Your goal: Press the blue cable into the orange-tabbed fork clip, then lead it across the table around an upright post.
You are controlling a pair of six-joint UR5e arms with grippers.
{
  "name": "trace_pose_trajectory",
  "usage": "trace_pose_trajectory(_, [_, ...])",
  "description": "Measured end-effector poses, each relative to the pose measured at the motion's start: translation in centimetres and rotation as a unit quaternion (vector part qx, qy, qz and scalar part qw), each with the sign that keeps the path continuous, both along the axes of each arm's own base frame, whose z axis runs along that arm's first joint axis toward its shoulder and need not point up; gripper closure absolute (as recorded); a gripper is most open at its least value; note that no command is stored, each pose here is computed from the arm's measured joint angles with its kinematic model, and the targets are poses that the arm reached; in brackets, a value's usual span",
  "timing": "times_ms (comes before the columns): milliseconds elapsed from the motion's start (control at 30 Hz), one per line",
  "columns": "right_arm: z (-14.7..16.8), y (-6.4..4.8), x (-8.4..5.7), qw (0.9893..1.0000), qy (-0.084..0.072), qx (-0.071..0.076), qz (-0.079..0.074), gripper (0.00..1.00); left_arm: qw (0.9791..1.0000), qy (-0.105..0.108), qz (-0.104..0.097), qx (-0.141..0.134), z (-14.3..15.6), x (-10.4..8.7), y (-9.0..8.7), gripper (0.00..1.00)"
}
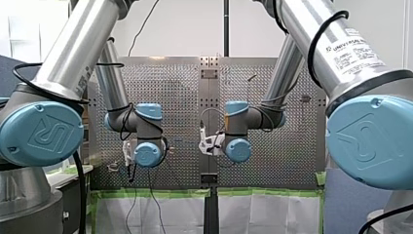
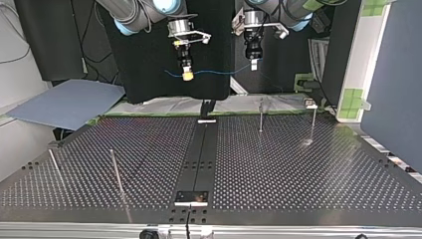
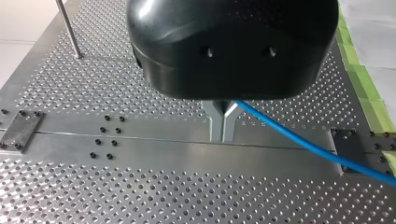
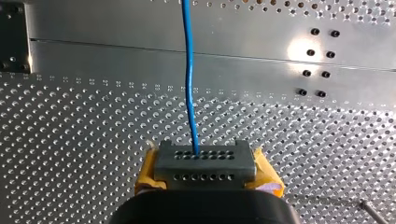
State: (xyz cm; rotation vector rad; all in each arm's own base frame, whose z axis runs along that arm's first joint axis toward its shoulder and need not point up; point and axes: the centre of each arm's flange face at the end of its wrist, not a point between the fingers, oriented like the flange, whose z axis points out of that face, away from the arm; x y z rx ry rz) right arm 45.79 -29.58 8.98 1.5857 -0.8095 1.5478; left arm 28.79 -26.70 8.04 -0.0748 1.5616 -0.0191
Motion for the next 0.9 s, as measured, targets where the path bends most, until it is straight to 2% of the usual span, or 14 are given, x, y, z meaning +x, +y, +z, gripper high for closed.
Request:
trace_pose_trajectory(600, [0.0,0.0,0.0,1.0,0.0,0.0,0.0,1.0,1.0,0.0,0.0,0.0,0.0,0.0,0.0,1.0])
trace_pose_trajectory(733, [-1.2,1.1,-0.1,0.9998,0.014,0.014,0.0,1.0,0.9998,0.014,-0.007,0.015,-1.0,-0.9,0.3,1.0])
trace_pose_trajectory(900, [-3.6,2.3,-0.3,0.9988,0.037,0.034,-0.004,1.0,0.9983,0.044,-0.011,0.036,-2.7,-2.8,1.4,1.0])
